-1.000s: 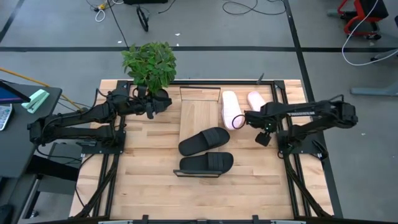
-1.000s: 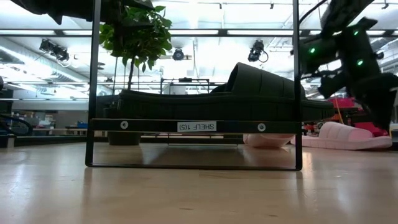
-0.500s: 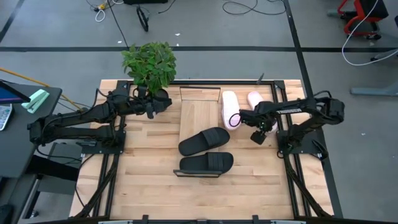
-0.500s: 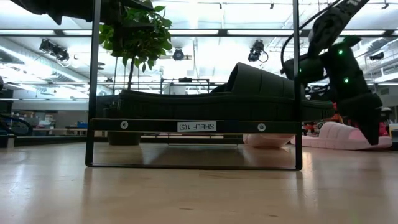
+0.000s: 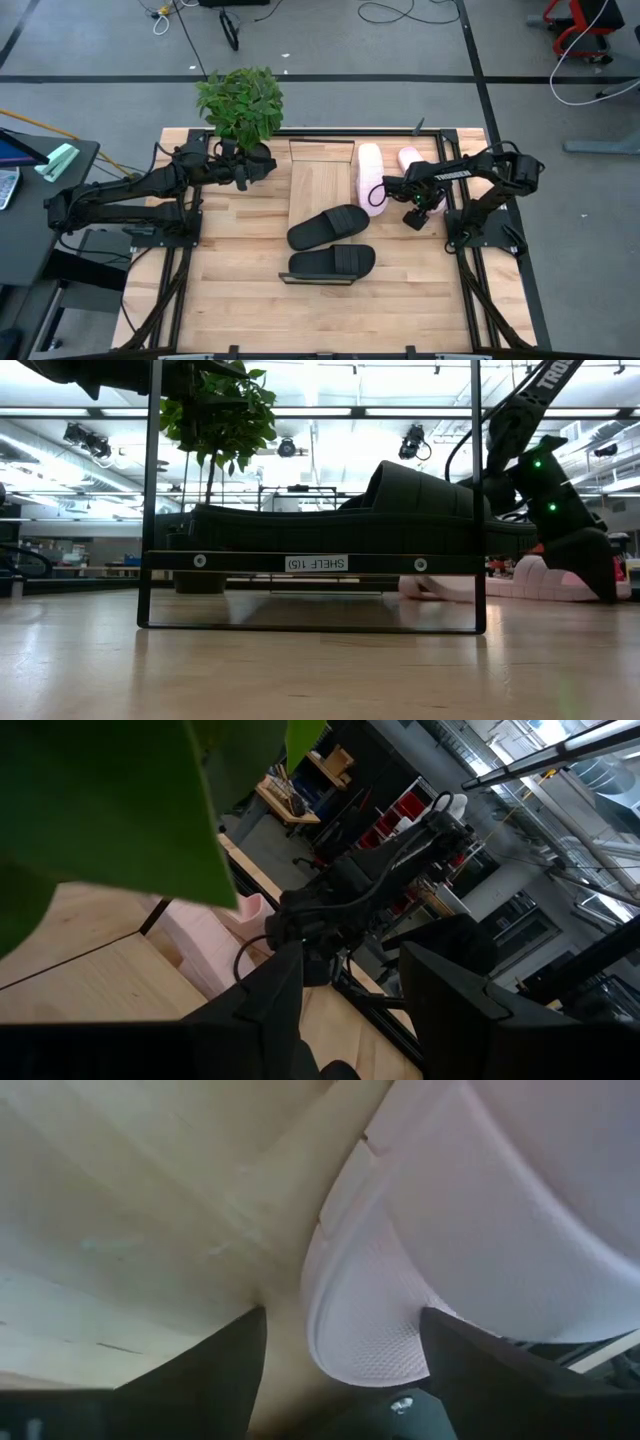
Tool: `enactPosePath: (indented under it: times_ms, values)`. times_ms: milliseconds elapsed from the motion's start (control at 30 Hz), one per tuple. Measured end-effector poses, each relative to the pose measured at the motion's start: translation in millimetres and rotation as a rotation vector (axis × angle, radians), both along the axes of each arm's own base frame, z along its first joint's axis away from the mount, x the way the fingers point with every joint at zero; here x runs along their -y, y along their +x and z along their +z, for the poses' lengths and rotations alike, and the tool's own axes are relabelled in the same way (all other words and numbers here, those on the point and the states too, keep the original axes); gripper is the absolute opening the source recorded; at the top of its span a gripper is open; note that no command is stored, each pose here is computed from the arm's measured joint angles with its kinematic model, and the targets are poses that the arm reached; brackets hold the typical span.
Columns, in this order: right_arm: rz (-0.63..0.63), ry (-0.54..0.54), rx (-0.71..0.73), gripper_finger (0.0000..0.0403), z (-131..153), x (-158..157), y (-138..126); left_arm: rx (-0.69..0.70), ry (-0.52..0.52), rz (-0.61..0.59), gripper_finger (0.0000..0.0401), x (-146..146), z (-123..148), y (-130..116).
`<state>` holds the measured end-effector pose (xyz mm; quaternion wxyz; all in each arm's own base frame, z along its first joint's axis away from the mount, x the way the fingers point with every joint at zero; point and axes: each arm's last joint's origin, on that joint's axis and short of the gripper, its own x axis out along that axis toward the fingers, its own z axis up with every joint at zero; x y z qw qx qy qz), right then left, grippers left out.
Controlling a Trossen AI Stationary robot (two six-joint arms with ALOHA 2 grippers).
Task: Pick and place slides into the shelf
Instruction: Put the right pink slipper on the shelf
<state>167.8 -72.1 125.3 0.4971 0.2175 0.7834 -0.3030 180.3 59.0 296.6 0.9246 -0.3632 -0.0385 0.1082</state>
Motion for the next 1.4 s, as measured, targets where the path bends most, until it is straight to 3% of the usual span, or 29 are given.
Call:
enactPosePath:
  times_ms: [233, 633, 1067, 1400]
  values:
    - [-0.017, 0.002, 0.022, 0.0204, -7.0, -2.2, -4.2, 0.000, 0.000, 0.000, 0.0172, 0.0, 0.0, 0.0]
    - [-0.107, -0.010, 0.063, 0.0025, -3.0, -4.7, -7.6, -0.004, -0.001, 0.000, 0.0173, 0.0, -0.4, 0.0]
    - [-0.288, -0.095, 0.178, 0.0020, 32.0, -12.0, -24.8, -0.019, -0.006, 0.000, 0.0174, 0.0, -2.0, 0.0]
    - [-0.521, -0.191, 0.451, 0.0018, 96.5, -17.2, -36.1, -0.029, 0.021, -0.001, 0.0174, 0.0, -2.2, 0.0]
